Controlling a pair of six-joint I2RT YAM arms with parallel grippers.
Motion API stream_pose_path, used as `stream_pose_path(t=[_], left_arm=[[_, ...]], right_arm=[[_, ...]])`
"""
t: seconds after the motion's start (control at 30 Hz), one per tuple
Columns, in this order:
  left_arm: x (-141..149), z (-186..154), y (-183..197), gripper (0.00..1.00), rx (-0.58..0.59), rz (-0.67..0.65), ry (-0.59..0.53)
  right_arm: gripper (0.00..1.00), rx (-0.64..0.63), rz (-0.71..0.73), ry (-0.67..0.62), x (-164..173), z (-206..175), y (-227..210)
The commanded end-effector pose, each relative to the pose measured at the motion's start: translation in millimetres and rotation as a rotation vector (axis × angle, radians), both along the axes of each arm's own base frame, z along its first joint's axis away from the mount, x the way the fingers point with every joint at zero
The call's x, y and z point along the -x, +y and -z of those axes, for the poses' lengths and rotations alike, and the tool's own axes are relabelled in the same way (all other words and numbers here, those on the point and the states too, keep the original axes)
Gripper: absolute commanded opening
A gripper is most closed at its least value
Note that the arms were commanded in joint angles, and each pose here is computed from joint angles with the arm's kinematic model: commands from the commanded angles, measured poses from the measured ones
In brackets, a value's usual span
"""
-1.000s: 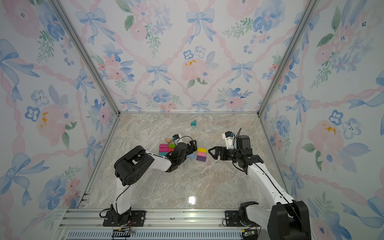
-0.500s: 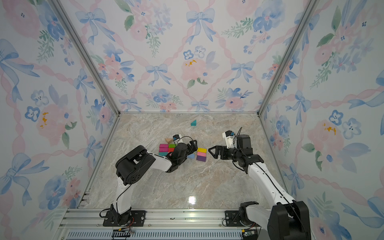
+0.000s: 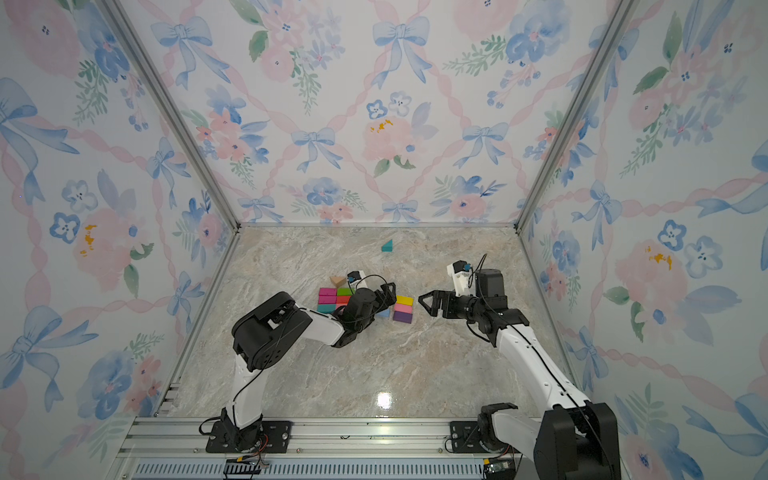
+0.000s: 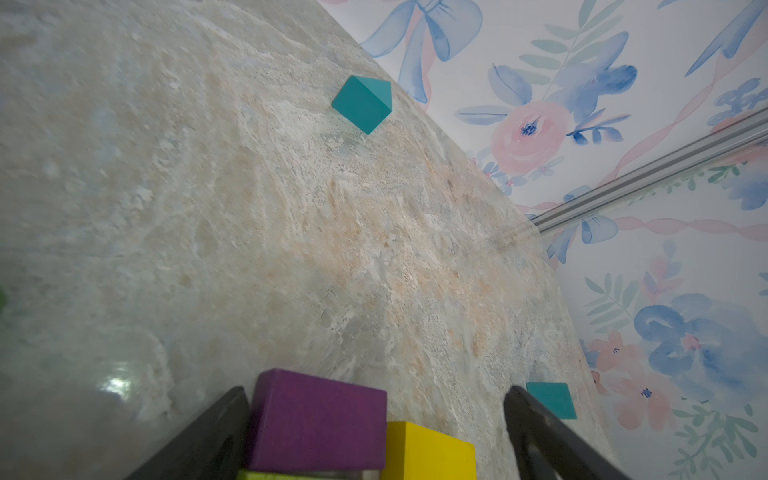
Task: Assemble a piece of candy with building blocks
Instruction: Adjust the building block at the center of the board.
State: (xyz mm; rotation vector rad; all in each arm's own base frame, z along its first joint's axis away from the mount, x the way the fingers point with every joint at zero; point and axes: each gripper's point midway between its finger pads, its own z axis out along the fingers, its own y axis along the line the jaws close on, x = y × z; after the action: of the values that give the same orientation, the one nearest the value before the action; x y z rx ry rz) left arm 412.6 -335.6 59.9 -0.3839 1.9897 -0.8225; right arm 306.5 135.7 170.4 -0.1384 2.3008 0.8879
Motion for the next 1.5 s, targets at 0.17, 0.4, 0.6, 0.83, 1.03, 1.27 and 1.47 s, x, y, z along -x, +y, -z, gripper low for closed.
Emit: stream_pose_path(t=[0.17,0.4,0.6,0.83,1.03,1.27,1.47], left_arm=[[5,11,-6,0.98,-0.016,0.033,0.008],[5,8,-10,0.98,-0.009,0.039,0.002],[8,12,-10,0.98,0.003,0.025,0.016],[9,10,-12,0.98,0.014,0.016,0.015],[8,5,-12,0.98,0.012,0.015,0.002],[7,6,-15,0.98,0.013,0.028,0.004],[9,8,-19,0.98,0.019,0.032,0.01]], right_arm=[[0.99,0.0,0.003,-0.016,-2,-5,-5],[0.99,-0.002,0.009,-0.014,-3,-4,-8],[0.99,-0.006,0.007,-0.013,-3,-4,-8],[0.99,-0.005,0.009,-0.017,-3,-5,-8],[0.99,-0.004,0.01,-0.016,-3,-4,-9],[0.99,-0.003,0.015,-0.01,-2,-2,-11],[0.99,-0.002,0.018,-0.009,-1,-2,-12]])
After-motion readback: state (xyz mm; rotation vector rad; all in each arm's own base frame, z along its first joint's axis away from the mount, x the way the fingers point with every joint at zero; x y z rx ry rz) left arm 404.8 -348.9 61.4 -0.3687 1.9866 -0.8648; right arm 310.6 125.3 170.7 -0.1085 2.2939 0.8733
